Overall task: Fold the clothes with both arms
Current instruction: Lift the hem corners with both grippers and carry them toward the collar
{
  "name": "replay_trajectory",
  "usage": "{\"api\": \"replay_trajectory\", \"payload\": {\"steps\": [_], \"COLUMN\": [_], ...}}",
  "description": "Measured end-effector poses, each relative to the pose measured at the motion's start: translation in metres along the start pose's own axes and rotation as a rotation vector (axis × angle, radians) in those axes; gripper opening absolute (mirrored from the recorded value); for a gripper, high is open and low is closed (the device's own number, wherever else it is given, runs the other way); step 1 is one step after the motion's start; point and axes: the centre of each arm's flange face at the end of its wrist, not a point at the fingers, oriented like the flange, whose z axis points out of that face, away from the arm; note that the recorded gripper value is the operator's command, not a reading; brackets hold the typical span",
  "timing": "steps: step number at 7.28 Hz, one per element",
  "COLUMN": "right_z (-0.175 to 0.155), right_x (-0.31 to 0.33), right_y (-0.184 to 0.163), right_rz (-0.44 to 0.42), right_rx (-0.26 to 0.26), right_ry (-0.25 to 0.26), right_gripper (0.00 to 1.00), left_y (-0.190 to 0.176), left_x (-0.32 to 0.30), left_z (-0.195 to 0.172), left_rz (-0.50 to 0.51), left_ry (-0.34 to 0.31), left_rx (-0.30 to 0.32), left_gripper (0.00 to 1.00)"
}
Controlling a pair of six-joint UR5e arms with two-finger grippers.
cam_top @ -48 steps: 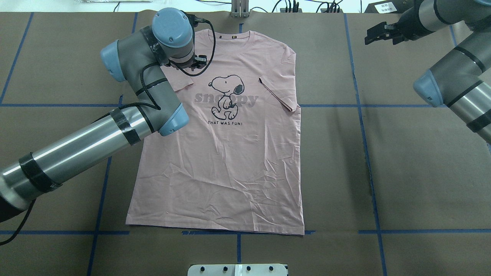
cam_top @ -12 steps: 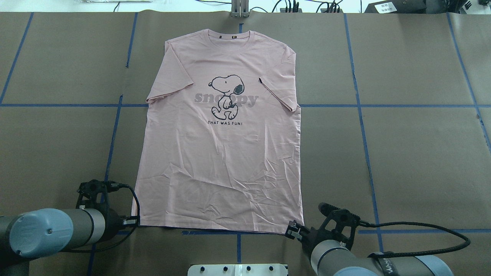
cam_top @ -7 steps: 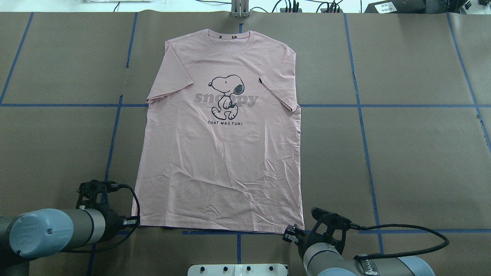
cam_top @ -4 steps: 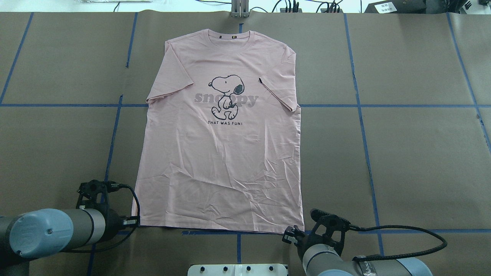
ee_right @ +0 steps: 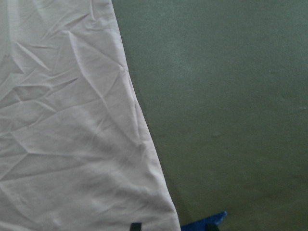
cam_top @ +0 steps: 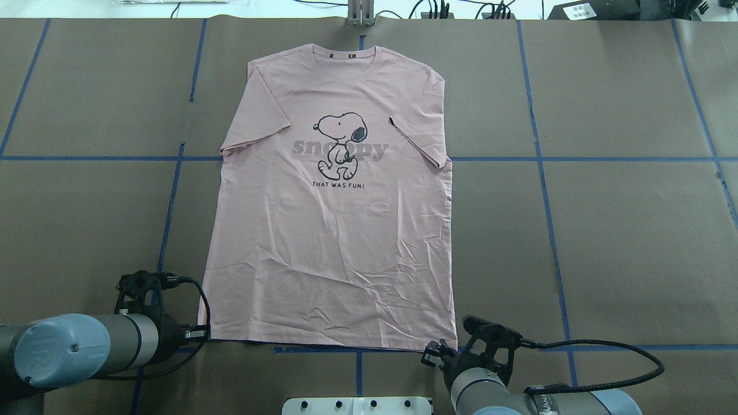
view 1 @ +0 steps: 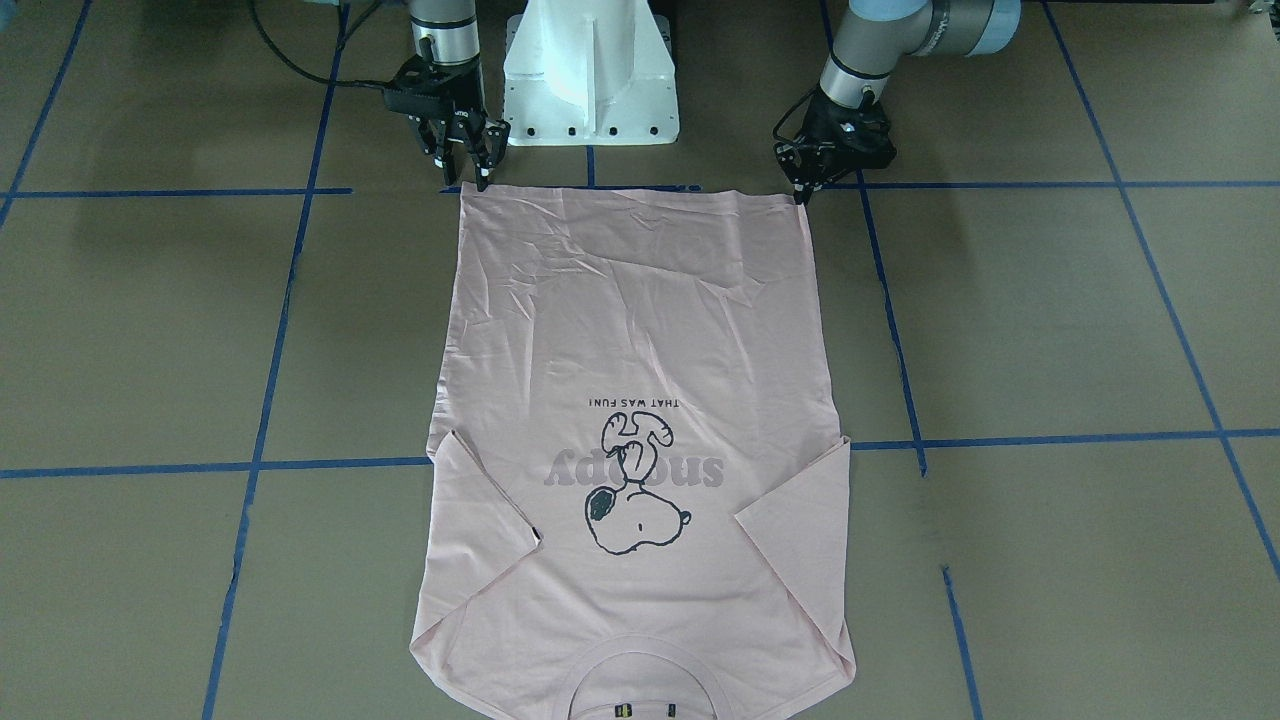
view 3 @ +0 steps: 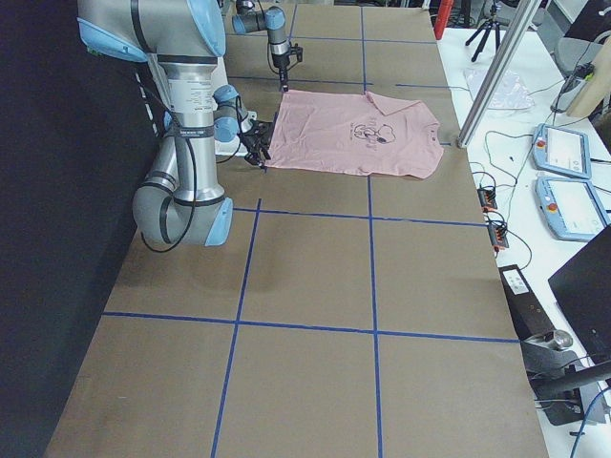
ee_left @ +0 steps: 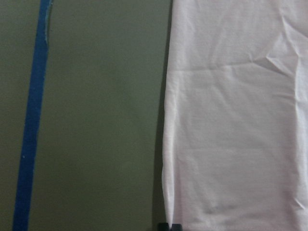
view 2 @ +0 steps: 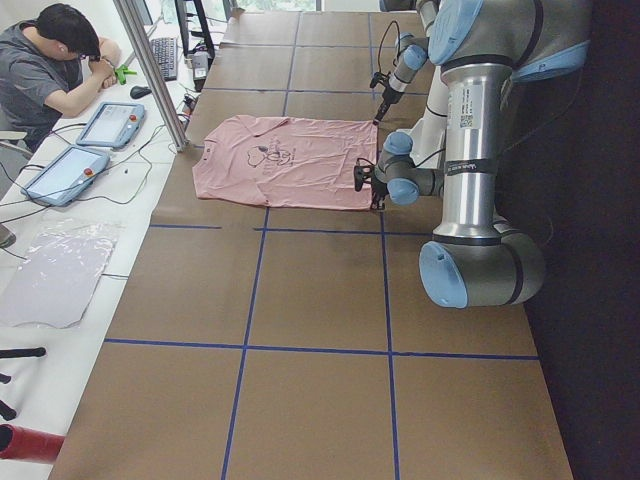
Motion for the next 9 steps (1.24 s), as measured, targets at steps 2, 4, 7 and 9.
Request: {"api": "replay_trajectory", "payload": {"steps": [2, 4, 7, 9], "right_z": [0.002, 0.003, 0.003, -0.017], "right_x": [-0.002, -0.003, -0.003, -0.008], "right_y": [0.001, 0.002, -0.003, -0.019], "right_rz": [0.000, 0.003, 0.006, 0.004], "right_rx": [0.002, 0.003, 0.026, 0.035], "right_ry": [0.002, 0.002, -0.005, -0.039], "right_gripper": [0.28, 0.00, 0.00, 0.00], "left_y": [0.000, 0.000, 0.000, -0.001], "left_x": [0.000, 0.001, 0.005, 0.020], "left_z": [0.000, -0.002, -0.007, -0.036], "left_rz": [0.000, 0.000, 0.000, 0.001], "left_ry": [0.000, 0.004, 0.017, 0.059], "left_rx": [-0.001, 0.000, 0.000, -0.003], "left_gripper": [0.00, 0.00, 0.00, 0.00]}}
